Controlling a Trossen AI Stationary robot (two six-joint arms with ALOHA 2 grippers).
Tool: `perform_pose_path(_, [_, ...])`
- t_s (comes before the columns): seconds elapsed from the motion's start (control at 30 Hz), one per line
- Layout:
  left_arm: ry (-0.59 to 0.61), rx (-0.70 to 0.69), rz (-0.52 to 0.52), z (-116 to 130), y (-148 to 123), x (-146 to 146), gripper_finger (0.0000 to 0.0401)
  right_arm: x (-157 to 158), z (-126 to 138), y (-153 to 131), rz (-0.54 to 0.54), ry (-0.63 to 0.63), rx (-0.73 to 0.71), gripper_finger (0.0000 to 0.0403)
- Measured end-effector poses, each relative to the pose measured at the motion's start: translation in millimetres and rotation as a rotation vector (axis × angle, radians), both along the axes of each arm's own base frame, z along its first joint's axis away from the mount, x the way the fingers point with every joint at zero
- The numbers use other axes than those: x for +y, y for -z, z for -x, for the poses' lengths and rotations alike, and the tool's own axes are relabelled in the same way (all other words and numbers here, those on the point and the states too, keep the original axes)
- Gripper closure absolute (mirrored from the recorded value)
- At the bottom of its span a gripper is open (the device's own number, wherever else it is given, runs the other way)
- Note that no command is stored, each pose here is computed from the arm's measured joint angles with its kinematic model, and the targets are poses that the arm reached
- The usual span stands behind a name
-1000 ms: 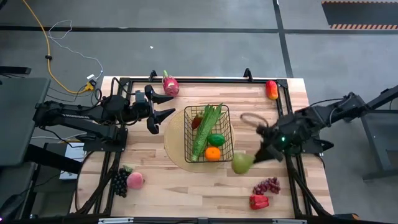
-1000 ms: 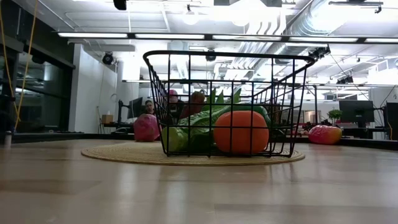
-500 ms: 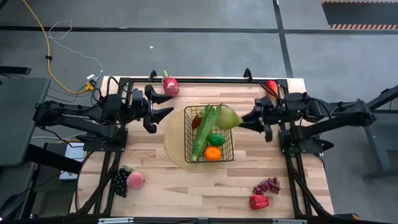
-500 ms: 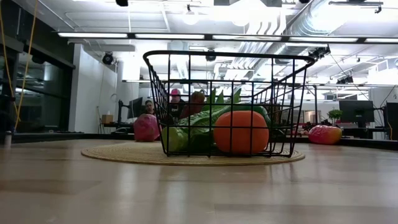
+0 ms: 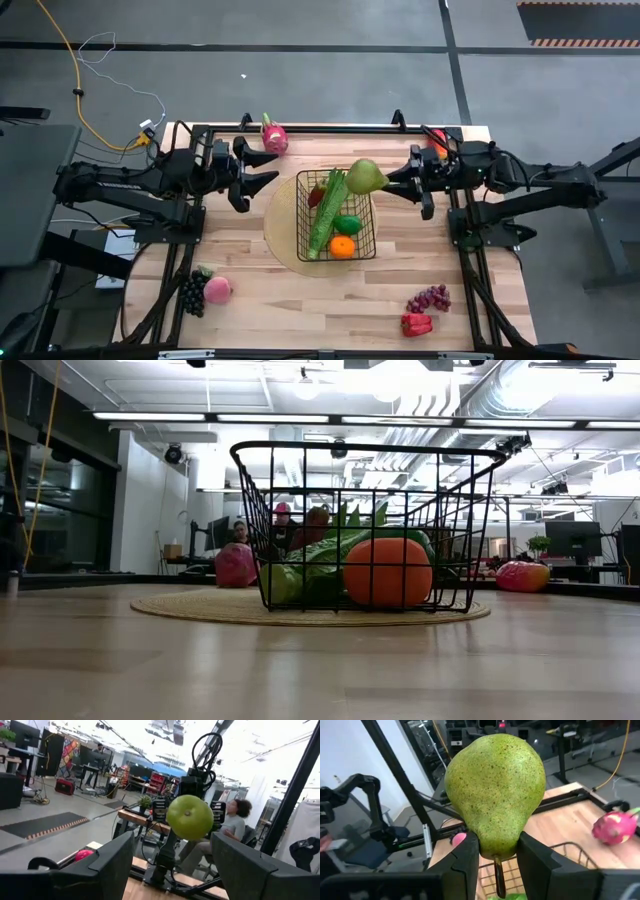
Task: Build produce basket
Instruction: Put the pear into the wire basket
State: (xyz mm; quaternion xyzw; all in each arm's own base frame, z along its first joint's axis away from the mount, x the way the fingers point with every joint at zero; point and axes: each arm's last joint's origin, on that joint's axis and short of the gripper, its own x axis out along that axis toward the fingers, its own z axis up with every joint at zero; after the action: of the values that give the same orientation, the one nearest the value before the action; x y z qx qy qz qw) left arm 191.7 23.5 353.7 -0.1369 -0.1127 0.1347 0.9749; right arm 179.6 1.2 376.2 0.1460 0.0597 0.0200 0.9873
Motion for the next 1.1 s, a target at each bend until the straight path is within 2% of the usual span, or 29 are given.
perform_pose_path(0.3, [-0.004,0.190,-0.025,5,-19,0,0.0149,-9,-2,0,0.030,0.043,-0.002,0.0301])
perform_pose_path(0.63, [-0.013,0.224,-0.024,4,-20,0,0.0149,-11,-28,19,0.042,0.033,0.104,0.0295])
perform_pose_path(0.87, [-0.002,0.269,-0.096,-1,-16,0,0.0149,-11,-42,32,0.038,0.025,0.176,0.0295])
perform_pose_path(0.93, [-0.001,0.279,-0.095,-3,-14,0,0.0149,-12,-45,38,0.010,0.046,0.233,0.0295])
perform_pose_path(1.0, [-0.001,0.283,-0.093,-6,-13,0,0.0149,-15,-47,45,-0.035,0.071,0.352,0.0295])
perform_pose_path(1.1, [0.008,0.309,-0.085,-9,-9,0,0.0149,-22,-53,55,-0.044,0.104,0.546,0.0295])
